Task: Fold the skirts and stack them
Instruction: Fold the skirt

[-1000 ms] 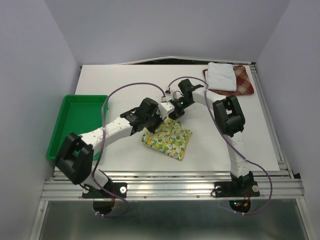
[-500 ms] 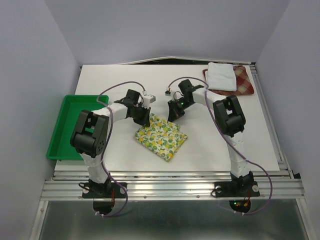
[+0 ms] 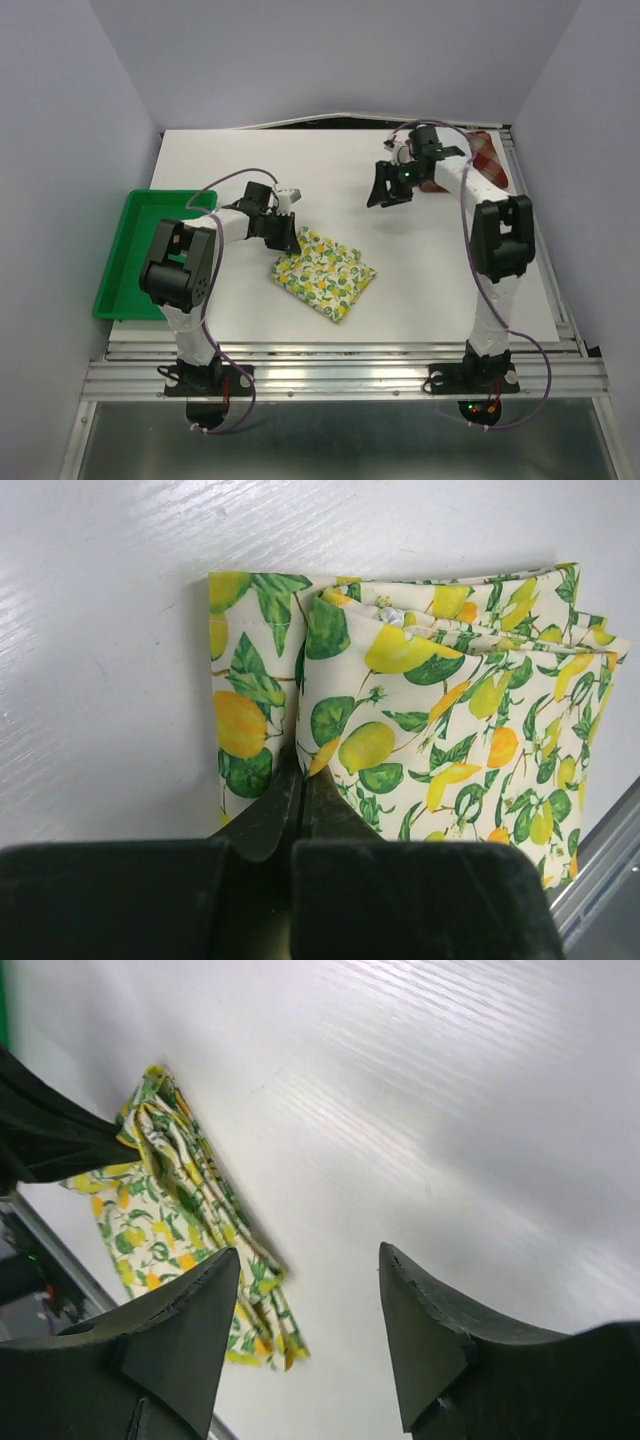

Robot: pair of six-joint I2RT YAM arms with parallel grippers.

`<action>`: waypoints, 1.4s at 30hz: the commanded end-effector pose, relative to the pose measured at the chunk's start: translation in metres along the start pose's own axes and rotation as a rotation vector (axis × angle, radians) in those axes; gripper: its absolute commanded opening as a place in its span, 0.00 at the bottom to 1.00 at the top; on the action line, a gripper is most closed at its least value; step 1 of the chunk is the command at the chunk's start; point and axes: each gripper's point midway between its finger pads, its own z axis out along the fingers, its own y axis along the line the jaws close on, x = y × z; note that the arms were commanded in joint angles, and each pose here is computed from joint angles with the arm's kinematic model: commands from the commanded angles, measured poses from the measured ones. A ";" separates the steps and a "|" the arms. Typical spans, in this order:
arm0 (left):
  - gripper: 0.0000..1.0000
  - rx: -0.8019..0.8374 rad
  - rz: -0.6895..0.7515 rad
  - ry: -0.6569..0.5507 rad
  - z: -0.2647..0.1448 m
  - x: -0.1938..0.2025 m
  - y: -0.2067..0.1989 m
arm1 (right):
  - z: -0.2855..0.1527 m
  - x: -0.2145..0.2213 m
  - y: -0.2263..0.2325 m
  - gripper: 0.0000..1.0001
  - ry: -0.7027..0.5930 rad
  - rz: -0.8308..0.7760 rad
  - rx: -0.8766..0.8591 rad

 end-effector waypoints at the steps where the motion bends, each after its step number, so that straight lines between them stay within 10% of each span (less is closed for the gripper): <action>1: 0.00 -0.026 -0.118 0.041 0.009 0.018 0.020 | -0.049 0.006 0.023 0.63 -0.089 0.208 -0.003; 6: 0.00 0.003 -0.158 0.063 0.016 0.025 0.020 | -0.037 0.101 0.042 0.60 -0.032 0.532 -0.085; 18: 0.00 0.034 -0.145 0.037 0.012 0.022 0.012 | 0.018 0.153 0.044 0.56 0.034 0.521 0.001; 29: 0.03 -0.015 -0.095 -0.006 0.003 0.008 0.016 | 0.033 0.074 -0.008 0.01 -0.094 0.308 0.228; 35: 0.09 -0.030 -0.075 -0.003 -0.001 0.004 0.018 | 0.032 0.032 -0.019 0.06 -0.084 0.161 0.295; 39: 0.20 -0.037 -0.027 -0.043 -0.018 -0.009 0.012 | 0.020 0.028 -0.015 0.51 -0.084 0.169 0.294; 42: 0.25 -0.020 -0.002 -0.055 -0.025 -0.012 0.005 | 0.001 0.026 -0.014 0.65 -0.125 0.194 0.323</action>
